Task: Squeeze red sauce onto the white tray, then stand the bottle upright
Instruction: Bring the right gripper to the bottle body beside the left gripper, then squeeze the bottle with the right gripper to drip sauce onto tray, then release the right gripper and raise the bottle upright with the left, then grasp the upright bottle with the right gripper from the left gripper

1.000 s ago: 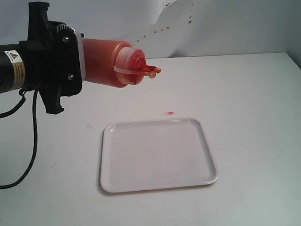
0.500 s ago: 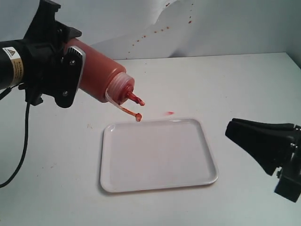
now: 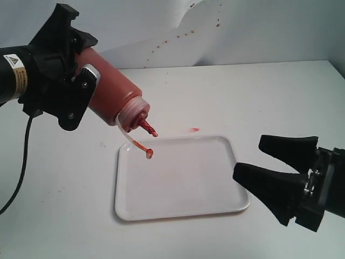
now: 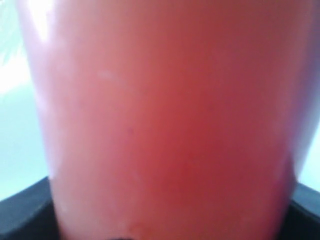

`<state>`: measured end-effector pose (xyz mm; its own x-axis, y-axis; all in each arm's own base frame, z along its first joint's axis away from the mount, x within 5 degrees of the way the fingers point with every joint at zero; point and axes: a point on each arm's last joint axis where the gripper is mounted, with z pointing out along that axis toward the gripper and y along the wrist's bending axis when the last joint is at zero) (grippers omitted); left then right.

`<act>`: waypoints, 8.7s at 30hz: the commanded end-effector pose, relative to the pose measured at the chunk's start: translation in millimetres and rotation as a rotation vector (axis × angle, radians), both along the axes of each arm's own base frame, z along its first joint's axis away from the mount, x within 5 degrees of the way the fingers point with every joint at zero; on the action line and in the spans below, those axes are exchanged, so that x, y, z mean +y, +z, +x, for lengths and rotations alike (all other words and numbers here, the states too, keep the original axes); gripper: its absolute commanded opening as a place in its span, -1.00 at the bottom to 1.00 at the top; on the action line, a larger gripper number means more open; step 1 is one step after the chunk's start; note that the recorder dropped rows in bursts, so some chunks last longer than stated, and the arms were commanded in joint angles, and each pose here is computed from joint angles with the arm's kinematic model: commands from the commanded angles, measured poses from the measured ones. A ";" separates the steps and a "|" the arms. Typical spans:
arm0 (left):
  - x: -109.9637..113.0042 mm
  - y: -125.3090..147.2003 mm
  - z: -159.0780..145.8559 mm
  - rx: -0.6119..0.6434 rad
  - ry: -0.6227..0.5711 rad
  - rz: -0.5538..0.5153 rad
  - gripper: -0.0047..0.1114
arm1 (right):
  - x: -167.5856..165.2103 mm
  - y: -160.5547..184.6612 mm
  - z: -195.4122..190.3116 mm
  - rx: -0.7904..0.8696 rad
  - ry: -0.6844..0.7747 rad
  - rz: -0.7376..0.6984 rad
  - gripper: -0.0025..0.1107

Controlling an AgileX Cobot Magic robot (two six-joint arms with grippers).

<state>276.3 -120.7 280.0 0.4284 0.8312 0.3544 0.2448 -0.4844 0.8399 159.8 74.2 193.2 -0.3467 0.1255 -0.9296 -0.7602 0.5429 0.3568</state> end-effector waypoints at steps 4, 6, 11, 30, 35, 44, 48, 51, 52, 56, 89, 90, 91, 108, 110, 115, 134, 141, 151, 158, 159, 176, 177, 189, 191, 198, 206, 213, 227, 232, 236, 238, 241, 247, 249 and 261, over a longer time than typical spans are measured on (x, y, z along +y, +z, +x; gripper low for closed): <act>-2.3 6.0 0.3 -0.029 -0.028 0.035 -0.92 | -0.8 3.0 3.8 -0.018 -0.026 0.026 0.90; -2.3 6.0 0.3 -0.037 -0.040 0.061 -0.92 | -1.5 3.6 4.8 -0.018 -0.040 0.034 0.90; -2.3 6.0 0.3 -0.053 -0.063 0.112 -0.92 | -1.3 7.5 9.1 -0.018 -0.035 0.040 0.90; -57.3 1.5 8.3 -0.177 -0.126 0.414 -0.92 | 72.0 28.3 106.4 -0.019 0.060 -0.247 0.90; -60.7 0.3 6.9 -0.178 -0.180 0.433 -0.92 | 85.0 5.5 118.8 -0.040 0.177 -0.206 0.90; -63.7 -4.0 8.0 -0.168 -0.204 0.438 -0.92 | 105.9 8.2 130.2 -0.089 0.286 -0.117 0.90; -69.4 -11.5 15.7 -0.152 -0.206 0.450 -0.92 | 112.6 12.0 140.1 -0.107 0.273 -0.161 0.90; -76.2 -10.2 22.4 -0.160 -0.202 0.446 -0.92 | 117.3 6.9 149.2 -0.092 0.223 -0.246 0.90; -77.9 -8.2 24.5 -0.166 -0.201 0.442 -0.92 | 119.2 5.0 152.6 -0.089 0.205 -0.278 0.90; -82.6 -5.7 25.2 -0.170 -0.228 0.425 -0.92 | 123.4 6.5 162.8 -0.105 0.189 -0.294 0.90; -87.0 -6.2 22.4 -0.169 -0.258 0.418 -0.92 | 129.8 14.6 172.2 -0.121 0.193 -0.270 0.27; -87.0 -6.2 22.4 -0.169 -0.258 0.418 -0.92 | 129.8 14.9 172.5 -0.119 0.189 -0.265 0.55; -87.0 -6.2 22.4 -0.169 -0.258 0.418 -0.92 | 129.8 14.6 172.1 -0.126 0.194 -0.273 0.90; -86.8 -6.2 22.5 -0.169 -0.256 0.419 -0.92 | 132.4 18.5 168.7 -0.144 0.235 -0.226 -0.95; -86.8 -6.2 22.5 -0.169 -0.256 0.419 -0.92 | 132.4 18.5 168.7 -0.140 0.234 -0.224 -0.95; -86.7 -6.1 22.6 -0.169 -0.254 0.420 -0.92 | 132.6 18.9 168.4 -0.141 0.237 -0.220 -0.95; -83.3 -5.0 24.3 -0.178 -0.213 0.435 -0.92 | 134.2 21.4 165.7 -0.152 0.267 -0.189 0.90; -79.3 -3.6 26.1 -0.185 -0.164 0.447 -0.92 | 122.8 36.8 158.5 -0.227 0.330 -0.276 0.90; -71.7 -1.8 28.4 -0.157 -0.018 0.336 -0.92 | 75.8 75.4 153.7 -0.245 0.289 -0.372 0.90; -66.8 -0.2 28.0 -0.086 0.150 0.058 -0.92 | 44.6 87.8 155.5 -0.225 0.224 -0.398 0.90; -66.3 1.4 27.5 -0.079 0.169 0.008 -0.92 | 42.8 88.0 156.1 -0.223 0.220 -0.395 0.90; -3.4 19.7 34.4 0.118 0.507 -0.847 -0.92 | 43.7 92.8 155.5 -0.221 0.220 -0.329 0.90; 2.2 17.1 34.6 0.146 0.523 -0.892 -0.92 | 43.9 93.7 155.6 -0.220 0.217 -0.316 0.90; 24.0 16.4 28.9 0.516 0.399 -1.239 -0.92 | 65.8 78.8 164.6 -0.127 0.282 -0.017 0.90; 23.0 20.8 26.5 0.606 0.314 -1.322 -0.92 | 76.7 69.4 168.3 -0.111 0.286 0.038 0.90; 26.5 25.3 23.3 0.884 0.086 -1.532 -0.92 | 112.6 62.0 164.8 -0.240 0.304 0.141 0.90; 24.3 -7.4 34.9 1.120 0.045 -1.572 -0.92 | 147.2 70.8 150.7 -0.410 0.273 0.179 0.90; 17.9 -30.2 37.8 1.277 -0.055 -1.566 -0.92 | 171.1 68.7 142.5 -0.378 0.220 0.159 0.90; 16.0 -47.7 39.7 1.332 -0.018 -1.515 -0.92 | 179.6 59.1 145.3 -0.299 0.132 0.072 0.08; 16.0 -47.7 39.7 1.332 -0.018 -1.515 -0.92 | 183.9 60.1 141.1 -0.327 0.150 0.072 -0.78; 16.0 -47.7 39.7 1.332 -0.018 -1.515 -0.92 | 183.9 60.1 141.1 -0.332 0.150 0.069 -0.96; 16.0 -47.7 39.7 1.332 -0.018 -1.515 -0.92 | 183.9 60.1 141.1 -0.332 0.150 0.069 -0.96; 16.0 -47.7 39.7 1.332 -0.018 -1.515 -0.92 | 183.9 60.1 141.1 -0.332 0.150 0.069 -0.96; 16.0 -47.7 39.7 1.332 -0.018 -1.515 -0.92 | 182.2 61.9 144.1 -0.320 0.111 0.093 -0.96; 16.0 -47.7 39.7 1.332 -0.018 -1.515 -0.91 | 181.3 62.8 145.6 -0.313 0.090 0.107 -0.96; 22.6 -59.6 50.5 1.272 0.223 -1.536 -0.42 | 179.4 58.6 150.1 -0.295 0.043 0.057 -0.96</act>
<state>320.2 -101.8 218.9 -0.2659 0.1763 -0.9478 0.9133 0.3609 -0.1891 306.9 255.9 247.4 -0.1015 0.1679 -0.9806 -0.8712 0.4609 0.1691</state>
